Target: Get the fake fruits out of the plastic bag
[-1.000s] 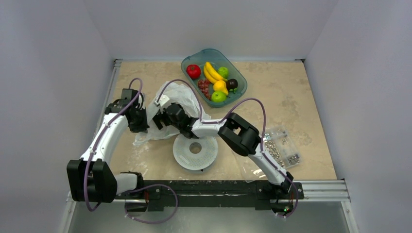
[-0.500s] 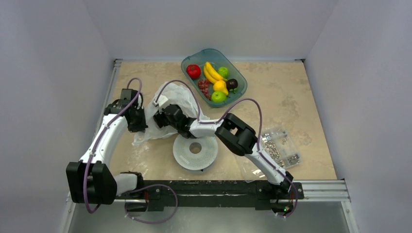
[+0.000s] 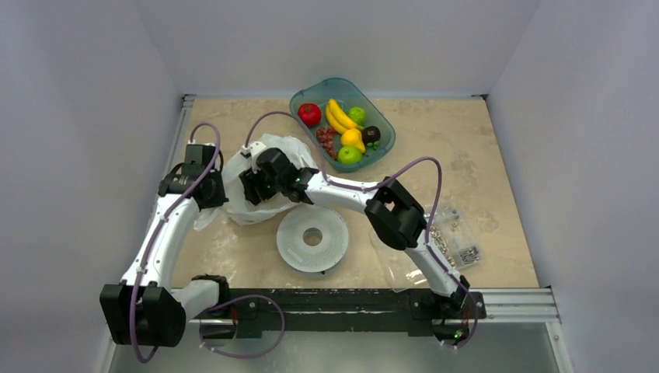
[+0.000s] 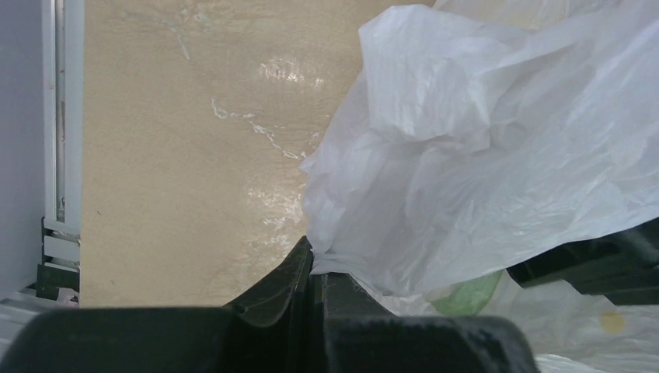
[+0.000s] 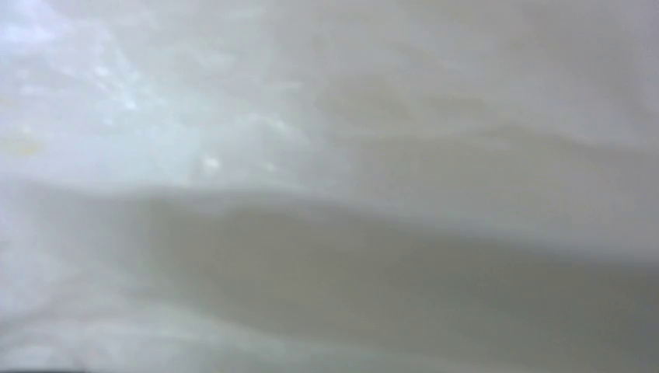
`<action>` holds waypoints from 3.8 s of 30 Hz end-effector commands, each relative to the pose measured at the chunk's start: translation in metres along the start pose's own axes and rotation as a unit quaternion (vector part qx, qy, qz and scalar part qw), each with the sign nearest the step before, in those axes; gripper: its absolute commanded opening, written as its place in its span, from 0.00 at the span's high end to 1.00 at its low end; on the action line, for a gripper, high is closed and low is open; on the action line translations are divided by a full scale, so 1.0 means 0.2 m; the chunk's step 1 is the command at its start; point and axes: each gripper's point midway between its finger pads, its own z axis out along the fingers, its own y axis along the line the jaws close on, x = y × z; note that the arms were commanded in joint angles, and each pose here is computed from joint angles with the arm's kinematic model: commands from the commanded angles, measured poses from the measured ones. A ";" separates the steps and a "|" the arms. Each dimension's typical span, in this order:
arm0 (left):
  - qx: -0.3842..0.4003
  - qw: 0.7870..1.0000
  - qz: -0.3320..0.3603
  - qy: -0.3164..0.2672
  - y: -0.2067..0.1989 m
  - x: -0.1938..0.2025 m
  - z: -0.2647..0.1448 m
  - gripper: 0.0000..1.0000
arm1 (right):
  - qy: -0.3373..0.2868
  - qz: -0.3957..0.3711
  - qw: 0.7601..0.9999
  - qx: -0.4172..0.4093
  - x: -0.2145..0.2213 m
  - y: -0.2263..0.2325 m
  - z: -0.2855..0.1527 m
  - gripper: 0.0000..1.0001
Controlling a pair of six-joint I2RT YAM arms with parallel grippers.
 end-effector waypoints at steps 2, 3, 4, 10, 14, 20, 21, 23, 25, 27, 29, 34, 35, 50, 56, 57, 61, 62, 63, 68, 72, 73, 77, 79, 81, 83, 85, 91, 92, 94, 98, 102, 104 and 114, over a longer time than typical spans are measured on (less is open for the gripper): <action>-0.016 0.999 0.007 -0.044 0.05 -0.04 -0.01 1.00 | 0.093 0.083 0.989 -0.082 0.00 0.06 -0.14 0.86; -0.018 0.999 0.007 -0.048 0.05 -0.04 -0.02 1.00 | 0.099 0.098 0.986 -0.095 -0.01 0.05 -0.15 0.85; -0.022 0.998 0.005 -0.051 0.06 -0.04 -0.02 1.00 | 0.104 0.113 0.982 -0.111 -0.01 0.03 -0.15 0.85; -0.045 0.997 0.006 -0.068 0.10 -0.07 -0.03 1.00 | 0.093 0.202 0.939 -0.263 -0.16 0.00 -0.23 0.87; -0.004 0.997 0.019 -0.081 0.04 -0.08 -0.02 1.00 | 0.062 0.228 0.917 -0.321 -0.25 0.08 -0.29 0.87; 0.026 0.996 0.026 -0.076 -0.03 -0.06 -0.01 1.00 | 0.026 0.213 0.914 -0.345 -0.41 0.21 -0.42 0.89; 0.005 0.996 0.020 -0.081 0.01 -0.07 -0.02 1.00 | 0.022 0.215 0.915 -0.340 -0.41 0.20 -0.43 0.89; -0.020 0.995 0.003 -0.094 0.06 -0.10 -0.04 1.00 | 0.016 0.212 0.916 -0.340 -0.43 0.21 -0.48 0.90; -0.022 0.994 -0.018 -0.101 0.06 -0.14 -0.05 1.00 | 0.027 0.205 0.914 -0.348 -0.39 0.26 -0.51 0.91; -0.021 0.994 -0.048 -0.094 0.08 -0.15 -0.05 1.00 | 0.033 0.195 0.920 -0.338 -0.37 0.29 -0.53 0.93; -0.028 0.993 -0.079 -0.083 0.12 -0.15 -0.04 1.00 | 0.029 0.178 0.926 -0.332 -0.38 0.31 -0.58 0.93; -0.054 0.984 -0.139 -0.101 0.25 -0.16 -0.09 1.00 | 0.003 0.143 0.938 -0.316 -0.52 0.32 -0.77 0.92; -0.059 0.981 -0.148 -0.109 0.27 -0.17 -0.10 1.00 | -0.003 0.137 0.941 -0.310 -0.55 0.31 -0.80 0.92; -0.066 0.972 -0.178 -0.141 0.36 -0.18 -0.17 0.94 | -0.088 0.131 0.982 -0.101 -0.78 -0.30 -0.99 0.95; -0.011 0.980 -0.153 -0.126 0.27 -0.19 -0.17 0.62 | -0.082 0.114 0.986 0.092 -0.63 -0.77 -0.98 0.94; 0.000 0.980 -0.147 -0.137 0.25 -0.20 -0.19 0.58 | -0.079 0.108 0.984 0.119 -0.62 -0.84 -0.98 0.94; 0.035 0.974 -0.126 -0.186 0.21 -0.22 -0.28 0.28 | -0.073 0.089 0.973 0.200 -0.58 -1.04 -0.97 0.89; 0.037 0.972 -0.123 -0.199 0.21 -0.22 -0.30 0.20 | -0.071 0.084 0.970 0.216 -0.57 -1.08 -0.96 0.88; 0.036 0.969 -0.121 -0.210 0.22 -0.23 -0.32 0.13 | -0.068 0.081 0.967 0.233 -0.57 -1.12 -0.95 0.87; 0.021 0.962 -0.120 -0.244 0.25 -0.24 -0.41 0.01 | -0.050 0.072 0.958 0.275 -0.57 -1.28 -0.84 0.80; 0.032 0.953 -0.112 -0.279 0.24 -0.25 -0.47 0.01 | -0.042 0.069 0.953 0.292 -0.57 -1.38 -0.72 0.69; 0.040 0.952 -0.108 -0.285 0.23 -0.26 -0.48 0.03 | -0.048 0.068 0.951 0.297 -0.60 -1.40 -0.70 0.65; 0.077 0.949 -0.087 -0.293 0.16 -0.26 -0.51 0.05 | -0.044 0.069 0.951 0.297 -0.60 -1.49 -0.58 0.59; 0.104 0.946 -0.068 -0.300 0.10 -0.27 -0.52 0.05 | -0.033 0.071 0.954 0.289 -0.56 -1.52 -0.50 0.57; 0.137 0.942 -0.049 -0.303 0.04 -0.28 -0.53 0.06 | -0.027 0.072 0.955 0.285 -0.54 -1.53 -0.46 0.52; 0.171 0.936 -0.029 -0.306 -0.04 -0.28 -0.54 0.06 | -0.023 0.074 0.957 0.280 -0.51 -1.53 -0.43 0.45; 0.196 0.932 -0.009 -0.303 -0.10 -0.27 -0.54 0.06 | -0.018 0.074 0.957 0.280 -0.48 -1.54 -0.41 0.39; 0.257 0.917 0.053 -0.300 -0.27 -0.23 -0.58 0.11 | -0.004 0.073 0.956 0.285 -0.43 -1.56 -0.41 0.19; 0.263 0.915 0.061 -0.300 -0.29 -0.22 -0.58 0.11 | -0.005 0.072 0.956 0.284 -0.44 -1.55 -0.42 0.17; 0.271 0.913 0.071 -0.297 -0.31 -0.21 -0.59 0.11 | -0.009 0.071 0.956 0.284 -0.47 -1.53 -0.45 0.12; 0.278 0.909 0.081 -0.301 -0.33 -0.18 -0.61 0.11 | -0.008 0.075 0.950 0.304 -0.51 -1.52 -0.58 0.04; 0.287 0.904 0.085 -0.305 -0.35 -0.18 -0.63 0.10 | -0.010 0.087 0.939 0.333 -0.53 -1.48 -0.80 0.01; 0.291 0.903 0.086 -0.305 -0.35 -0.17 -0.63 0.10 | -0.014 0.097 0.933 0.345 -0.52 -1.45 -0.93 0.01; 0.306 0.891 0.079 -0.326 -0.36 -0.18 -0.73 0.07 | -0.083 0.152 0.941 0.290 -0.48 -1.07 -1.62 0.01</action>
